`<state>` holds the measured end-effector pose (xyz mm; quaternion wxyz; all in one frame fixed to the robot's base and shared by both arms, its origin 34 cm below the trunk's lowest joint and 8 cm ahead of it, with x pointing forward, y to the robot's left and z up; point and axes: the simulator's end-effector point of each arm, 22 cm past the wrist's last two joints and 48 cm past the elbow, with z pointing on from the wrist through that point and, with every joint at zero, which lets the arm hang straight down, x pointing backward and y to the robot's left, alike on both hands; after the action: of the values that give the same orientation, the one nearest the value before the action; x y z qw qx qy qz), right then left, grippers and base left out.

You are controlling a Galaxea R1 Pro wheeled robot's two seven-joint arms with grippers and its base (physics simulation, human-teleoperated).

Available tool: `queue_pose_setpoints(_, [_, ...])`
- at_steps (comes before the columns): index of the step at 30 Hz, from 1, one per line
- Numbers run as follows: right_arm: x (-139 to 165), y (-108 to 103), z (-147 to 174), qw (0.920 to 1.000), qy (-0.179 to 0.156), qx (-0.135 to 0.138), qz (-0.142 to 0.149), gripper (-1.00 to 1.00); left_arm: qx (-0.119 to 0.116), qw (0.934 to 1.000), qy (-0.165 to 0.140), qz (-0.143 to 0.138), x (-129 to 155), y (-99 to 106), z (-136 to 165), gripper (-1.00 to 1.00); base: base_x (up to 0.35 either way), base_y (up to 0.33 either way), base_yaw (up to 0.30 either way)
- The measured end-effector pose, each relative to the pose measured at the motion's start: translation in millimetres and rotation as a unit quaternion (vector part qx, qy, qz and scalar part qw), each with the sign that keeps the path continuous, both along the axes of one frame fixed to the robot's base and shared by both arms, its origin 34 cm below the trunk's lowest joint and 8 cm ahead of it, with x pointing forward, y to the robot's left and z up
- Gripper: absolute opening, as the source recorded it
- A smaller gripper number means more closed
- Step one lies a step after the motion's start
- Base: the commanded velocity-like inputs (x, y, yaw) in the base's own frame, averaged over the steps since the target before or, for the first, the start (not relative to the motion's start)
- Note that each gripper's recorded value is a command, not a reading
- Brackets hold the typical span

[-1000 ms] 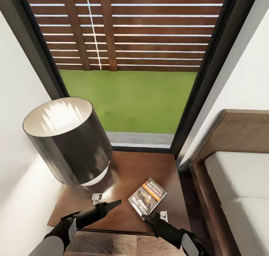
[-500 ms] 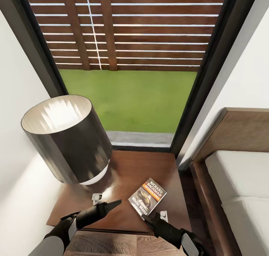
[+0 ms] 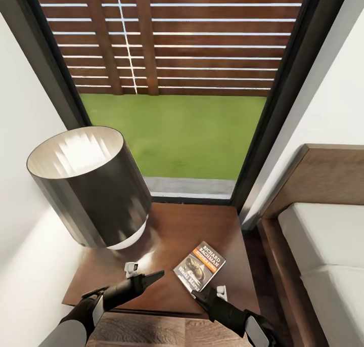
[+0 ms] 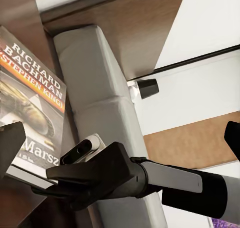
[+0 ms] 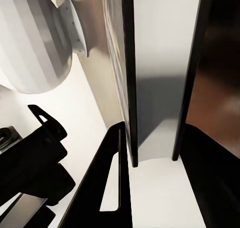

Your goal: In the bedroom, move the book from the bed onto either nightstand, and place the two sandals side by side next to the bed.

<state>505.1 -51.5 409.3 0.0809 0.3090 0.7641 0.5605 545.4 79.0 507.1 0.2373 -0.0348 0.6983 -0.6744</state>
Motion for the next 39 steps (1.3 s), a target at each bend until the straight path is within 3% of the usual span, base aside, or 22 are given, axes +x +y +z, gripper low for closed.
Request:
queue_pose_setpoints(5, [0.0,0.1,-0.1,1.0000,0.000,0.000,0.000,-1.00,0.000,1.0000,0.000,0.000,0.0,0.0,0.0,1.00,0.000,0.000,0.000])
queue_pose_setpoints(7, [3.3,0.8,1.0,0.9998,0.002,0.014,-0.010,-1.00,0.000,1.0000,0.000,0.000,-0.8,0.0,-4.0,1.00,0.000,0.000,0.000])
queue_pose_setpoints(28, [3.6,1.1,1.4,0.9998,0.002,0.016,-0.011,-1.00,0.000,1.0000,-0.001,0.000,-0.7,0.0,-4.0,1.00,0.000,0.000,0.000])
queue_pose_setpoints(29, [3.6,1.1,1.3,0.9998,0.002,0.015,-0.011,1.00,0.000,1.0000,-0.001,0.000,-0.8,0.0,-4.1,1.00,0.000,0.000,0.000])
queue_pose_setpoints(30, [-1.0,0.4,-4.3,1.0000,0.000,0.000,0.001,1.00,0.000,1.0000,-0.001,0.000,-0.7,0.0,-4.2,1.00,0.000,0.000,0.000])
queue_pose_setpoints(39, [-1.1,0.2,-4.4,1.0000,-0.001,-0.001,0.001,1.00,0.000,1.0000,-0.001,0.000,-0.6,0.0,-4.1,1.00,0.000,0.000,0.000])
